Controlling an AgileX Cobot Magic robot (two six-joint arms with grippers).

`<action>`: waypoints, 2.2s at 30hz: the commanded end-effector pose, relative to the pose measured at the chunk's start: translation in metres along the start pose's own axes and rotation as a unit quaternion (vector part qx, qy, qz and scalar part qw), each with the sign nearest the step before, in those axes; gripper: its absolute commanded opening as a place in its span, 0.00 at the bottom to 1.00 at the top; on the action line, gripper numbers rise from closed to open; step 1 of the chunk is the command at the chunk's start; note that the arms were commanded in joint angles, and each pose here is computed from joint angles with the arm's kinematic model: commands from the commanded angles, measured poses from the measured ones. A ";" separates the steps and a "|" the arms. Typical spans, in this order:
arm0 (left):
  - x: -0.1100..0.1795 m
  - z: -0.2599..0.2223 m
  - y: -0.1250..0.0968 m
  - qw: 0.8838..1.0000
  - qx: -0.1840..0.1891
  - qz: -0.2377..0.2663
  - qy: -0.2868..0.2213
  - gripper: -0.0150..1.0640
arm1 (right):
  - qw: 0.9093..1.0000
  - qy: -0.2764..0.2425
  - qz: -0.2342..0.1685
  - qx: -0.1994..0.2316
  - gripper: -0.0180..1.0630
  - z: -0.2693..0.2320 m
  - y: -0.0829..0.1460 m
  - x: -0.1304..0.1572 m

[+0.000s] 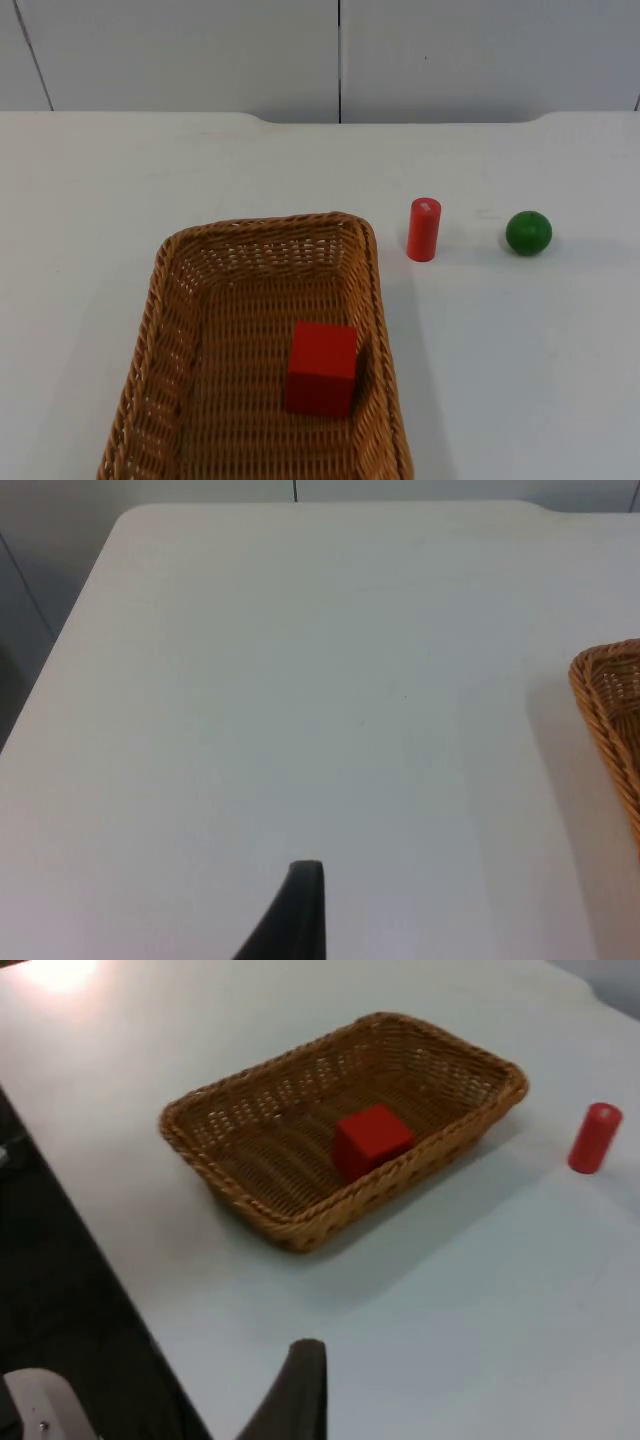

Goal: Pick up the basket with the left hand and place the object to the left of the red cylinder into the basket with the right hand.

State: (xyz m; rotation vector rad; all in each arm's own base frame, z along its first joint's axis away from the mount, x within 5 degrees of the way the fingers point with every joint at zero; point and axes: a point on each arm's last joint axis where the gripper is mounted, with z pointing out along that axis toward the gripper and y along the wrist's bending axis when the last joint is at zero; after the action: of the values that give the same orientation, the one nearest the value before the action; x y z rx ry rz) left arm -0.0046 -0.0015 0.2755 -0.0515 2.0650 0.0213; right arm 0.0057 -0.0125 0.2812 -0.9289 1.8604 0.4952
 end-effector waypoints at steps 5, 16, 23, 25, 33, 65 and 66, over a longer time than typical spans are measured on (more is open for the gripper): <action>0.001 0.000 0.000 1.000 0.003 -0.003 -0.001 0.87 | 0.999 -0.001 -0.014 -0.032 0.80 0.000 0.005 0.001; 0.001 0.000 0.000 1.000 0.005 -0.004 -0.001 0.87 | 0.999 -0.001 -0.014 -0.033 0.81 0.000 0.006 0.001; 0.001 0.000 0.000 1.000 0.005 -0.004 -0.001 0.99 | 0.999 -0.001 -0.014 -0.033 0.99 0.000 0.006 0.001; 0.001 0.000 0.000 1.000 0.005 -0.004 -0.001 0.99 | 0.999 -0.001 -0.014 -0.033 0.99 0.000 0.006 0.001; 0.001 0.000 0.000 1.000 0.005 -0.004 -0.001 0.99 | 0.999 -0.001 -0.012 -0.033 0.99 0.000 0.006 0.001; 0.001 0.000 0.000 1.000 0.005 -0.004 -0.001 0.99 | 0.943 0.018 0.155 0.293 0.99 -0.003 0.012 0.002; 0.001 0.000 0.000 1.000 0.005 -0.004 -0.001 0.99 | 0.938 0.019 0.161 0.305 0.99 -0.003 0.012 0.002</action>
State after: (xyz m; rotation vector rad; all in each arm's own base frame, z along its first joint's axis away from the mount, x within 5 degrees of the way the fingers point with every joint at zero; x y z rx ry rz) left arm -0.0047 -0.0015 0.2753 -0.0515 2.0668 0.0212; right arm -0.0053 -0.0079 0.2805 -0.2463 2.0370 0.0875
